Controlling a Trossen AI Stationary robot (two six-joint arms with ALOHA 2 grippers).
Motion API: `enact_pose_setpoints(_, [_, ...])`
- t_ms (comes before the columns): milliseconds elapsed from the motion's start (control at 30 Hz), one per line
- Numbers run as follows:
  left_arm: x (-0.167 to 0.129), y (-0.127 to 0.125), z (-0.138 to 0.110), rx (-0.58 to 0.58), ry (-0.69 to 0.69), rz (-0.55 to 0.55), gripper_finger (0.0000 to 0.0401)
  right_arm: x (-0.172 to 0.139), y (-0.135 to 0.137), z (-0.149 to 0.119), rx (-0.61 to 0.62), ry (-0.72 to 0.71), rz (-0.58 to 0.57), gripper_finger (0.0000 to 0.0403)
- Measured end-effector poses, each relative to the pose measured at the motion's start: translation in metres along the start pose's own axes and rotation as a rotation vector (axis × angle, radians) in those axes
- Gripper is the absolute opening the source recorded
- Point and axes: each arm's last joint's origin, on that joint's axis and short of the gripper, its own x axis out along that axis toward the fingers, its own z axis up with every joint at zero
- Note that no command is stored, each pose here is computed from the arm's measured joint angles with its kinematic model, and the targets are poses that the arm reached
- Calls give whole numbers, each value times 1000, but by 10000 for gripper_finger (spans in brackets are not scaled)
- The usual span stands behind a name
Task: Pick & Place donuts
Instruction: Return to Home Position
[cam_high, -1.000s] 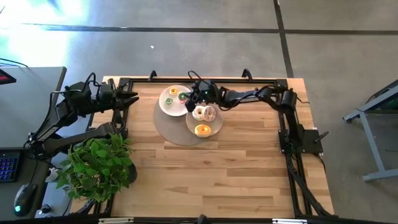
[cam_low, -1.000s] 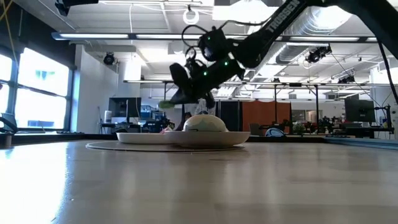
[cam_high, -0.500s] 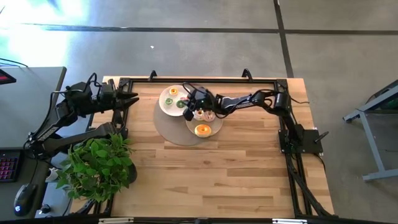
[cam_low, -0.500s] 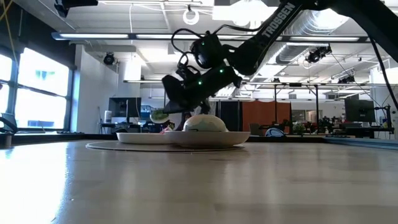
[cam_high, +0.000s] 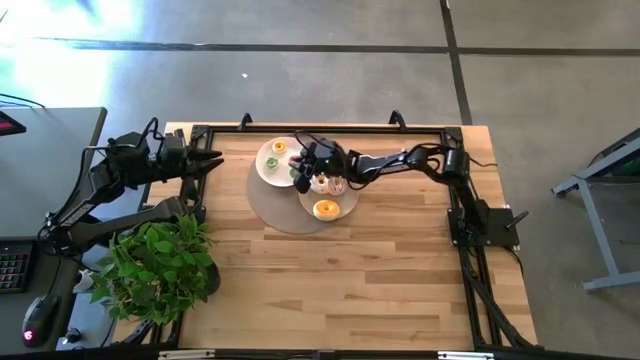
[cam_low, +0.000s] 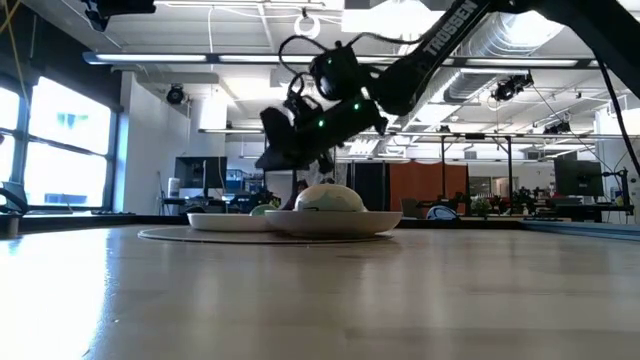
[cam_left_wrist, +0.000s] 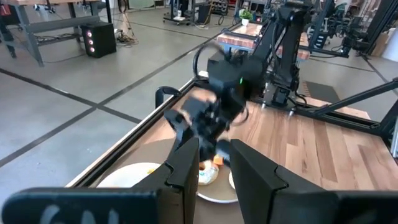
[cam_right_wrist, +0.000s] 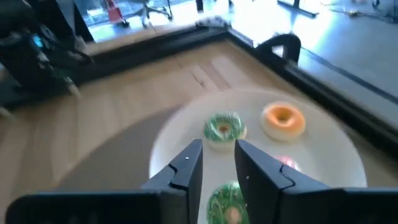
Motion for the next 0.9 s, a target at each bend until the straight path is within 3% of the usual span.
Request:
enact_pose_setpoints(133, [-7,-1,-3,0,-2,-4,89,-26,8,33,-68,-12,42,96])
enact_pose_setpoints(300, [-34,-3,-15,9,-31,-3,89,-91,22,77,-208,94,55,95])
enact_pose_setpoints(500, [-60,-5,-37,16,-145,-9,89,-187,41,108,-328,203,-122,94])
enact_pose_setpoints(567, [-60,-5,-46,17,-158,-11,89,-209,47,109,-341,232,-181,94])
enact_pose_setpoints(667, [-51,-3,-49,12,-123,16,89,-231,57,99,-385,235,-168,94])
enact_pose_setpoints(733, [-40,-1,-50,32,-146,35,89,-240,59,81,-397,221,-124,94])
enact_pose_setpoints(900, [-11,1,-65,77,-202,-53,89,-264,51,30,-363,96,-51,94])
